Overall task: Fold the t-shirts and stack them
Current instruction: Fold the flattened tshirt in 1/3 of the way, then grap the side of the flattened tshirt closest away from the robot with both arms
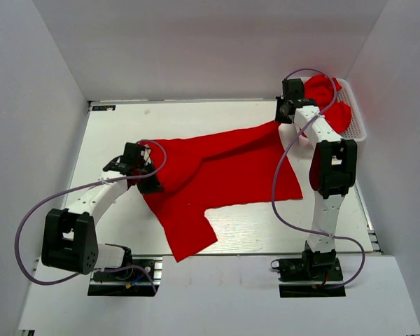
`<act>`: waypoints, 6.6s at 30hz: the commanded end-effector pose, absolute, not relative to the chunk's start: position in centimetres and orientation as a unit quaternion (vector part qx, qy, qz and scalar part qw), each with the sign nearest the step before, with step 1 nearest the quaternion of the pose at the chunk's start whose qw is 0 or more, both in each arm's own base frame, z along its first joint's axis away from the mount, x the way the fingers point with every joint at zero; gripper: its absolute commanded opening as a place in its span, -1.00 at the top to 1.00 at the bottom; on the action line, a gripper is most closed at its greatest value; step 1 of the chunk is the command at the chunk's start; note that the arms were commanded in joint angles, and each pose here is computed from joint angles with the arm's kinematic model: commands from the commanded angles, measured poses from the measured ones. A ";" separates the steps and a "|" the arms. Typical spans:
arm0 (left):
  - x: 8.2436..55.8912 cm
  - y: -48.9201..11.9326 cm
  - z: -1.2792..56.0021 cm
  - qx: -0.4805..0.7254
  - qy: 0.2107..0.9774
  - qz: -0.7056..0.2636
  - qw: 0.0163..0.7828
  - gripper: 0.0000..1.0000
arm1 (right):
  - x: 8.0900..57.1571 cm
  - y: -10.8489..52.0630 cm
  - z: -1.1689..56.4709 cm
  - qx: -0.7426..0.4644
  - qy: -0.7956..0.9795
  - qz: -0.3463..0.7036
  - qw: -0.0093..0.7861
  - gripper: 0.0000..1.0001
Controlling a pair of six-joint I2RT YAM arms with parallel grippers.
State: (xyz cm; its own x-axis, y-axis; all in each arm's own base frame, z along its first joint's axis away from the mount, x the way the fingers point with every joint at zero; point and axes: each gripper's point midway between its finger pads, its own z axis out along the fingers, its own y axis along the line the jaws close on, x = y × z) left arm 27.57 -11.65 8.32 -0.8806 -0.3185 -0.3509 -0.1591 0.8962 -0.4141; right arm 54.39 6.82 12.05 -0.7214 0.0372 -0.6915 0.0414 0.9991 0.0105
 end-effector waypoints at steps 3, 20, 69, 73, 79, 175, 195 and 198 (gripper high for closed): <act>25.8 -10.0 5.6 -0.149 0.961 -0.140 0.185 1.00 | 54.5 6.0 12.1 0.024 0.925 -0.019 0.378 1.00; 25.0 -11.2 3.7 -0.101 0.968 -0.170 0.154 0.34 | 53.1 5.8 8.8 0.017 0.935 -0.022 0.354 0.78; 48.1 -2.9 -1.1 -0.236 0.942 -0.053 0.233 -0.96 | 59.2 10.2 2.1 0.087 0.930 0.073 0.349 -0.81; 49.2 -1.3 -0.9 -0.251 0.938 -0.049 0.236 -0.88 | 59.8 9.3 1.7 0.099 0.929 0.077 0.348 -0.81; 53.4 -3.0 0.9 -0.209 0.931 -0.129 0.270 -0.74 | 61.1 10.9 1.9 0.085 0.922 0.130 0.355 -0.81; 15.5 -11.9 3.1 -0.081 0.992 -0.012 0.096 1.00 | 30.8 7.5 4.1 0.159 0.937 0.095 0.298 -0.63; 19.3 -12.2 9.1 -0.090 0.981 -0.019 0.171 1.00 | 30.1 6.3 0.9 0.170 0.949 0.049 0.262 0.40; 20.5 -12.3 10.3 -0.094 0.976 -0.018 0.196 1.00 | 30.3 6.1 1.2 0.172 0.948 0.044 0.265 0.70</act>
State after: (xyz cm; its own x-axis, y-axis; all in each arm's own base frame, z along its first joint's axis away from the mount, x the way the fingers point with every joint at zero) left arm 18.78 -12.81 7.83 -0.9424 -0.1756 -0.2849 -0.1627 0.9843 -0.0684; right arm 30.77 6.42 1.64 -0.7924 0.3472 -0.5015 0.2856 0.9377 0.1980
